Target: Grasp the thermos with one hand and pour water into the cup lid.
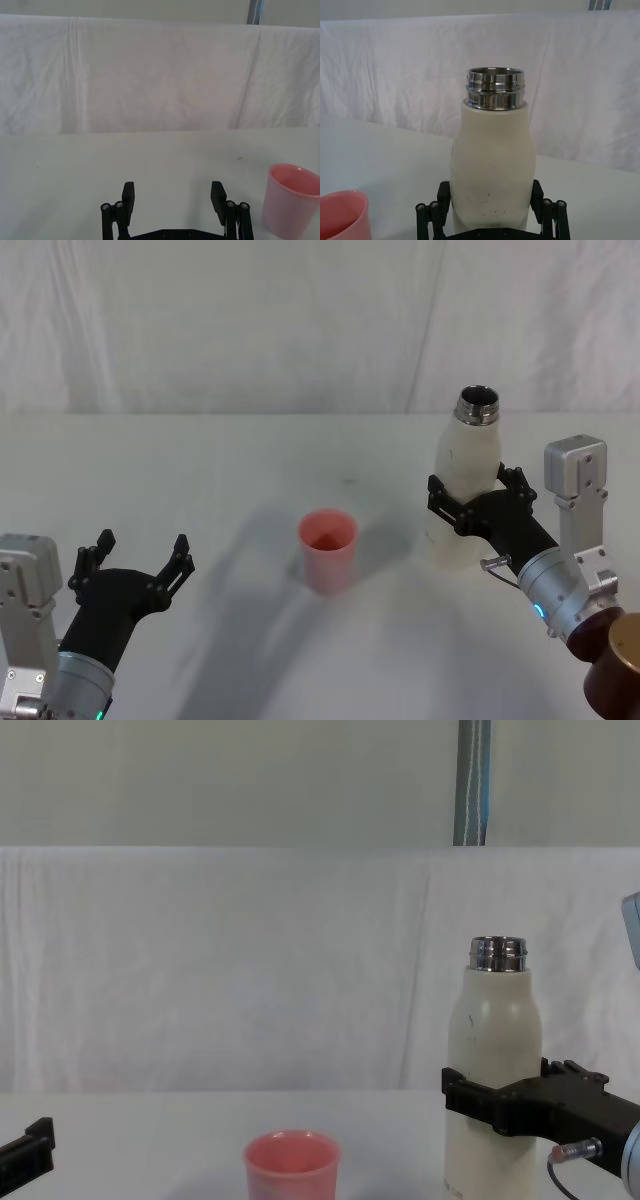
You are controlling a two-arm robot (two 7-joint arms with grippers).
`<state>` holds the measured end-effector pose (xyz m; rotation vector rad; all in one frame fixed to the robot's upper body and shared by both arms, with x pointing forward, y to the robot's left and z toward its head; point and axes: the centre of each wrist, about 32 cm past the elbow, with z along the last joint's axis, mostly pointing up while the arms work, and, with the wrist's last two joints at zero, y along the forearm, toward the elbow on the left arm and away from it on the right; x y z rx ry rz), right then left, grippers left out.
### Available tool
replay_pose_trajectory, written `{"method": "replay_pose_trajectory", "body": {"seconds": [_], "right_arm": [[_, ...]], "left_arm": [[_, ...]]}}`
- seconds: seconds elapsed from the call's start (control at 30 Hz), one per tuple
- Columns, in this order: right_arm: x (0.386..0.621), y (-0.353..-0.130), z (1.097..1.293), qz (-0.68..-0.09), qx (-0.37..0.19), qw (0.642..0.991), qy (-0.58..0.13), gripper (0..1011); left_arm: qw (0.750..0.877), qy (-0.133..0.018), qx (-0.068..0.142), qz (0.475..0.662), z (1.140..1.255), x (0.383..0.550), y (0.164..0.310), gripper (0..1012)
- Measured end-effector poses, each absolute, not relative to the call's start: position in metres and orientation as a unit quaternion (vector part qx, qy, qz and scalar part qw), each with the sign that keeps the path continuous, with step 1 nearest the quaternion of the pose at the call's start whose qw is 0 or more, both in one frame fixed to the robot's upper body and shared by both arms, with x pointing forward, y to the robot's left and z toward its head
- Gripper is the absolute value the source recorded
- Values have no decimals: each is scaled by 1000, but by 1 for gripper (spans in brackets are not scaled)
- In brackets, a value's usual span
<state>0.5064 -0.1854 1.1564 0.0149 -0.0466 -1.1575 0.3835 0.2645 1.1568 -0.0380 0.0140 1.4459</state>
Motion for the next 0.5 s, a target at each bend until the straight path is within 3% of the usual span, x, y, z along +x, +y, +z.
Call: {"method": "replay_pose_trajectory", "body": {"seconds": [0.5], "right_arm": [[506, -185, 1157, -547, 7, 837, -22, 1001]], "left_arm": [[750, 6, -17, 662, 1157, 384, 265, 1001]]}}
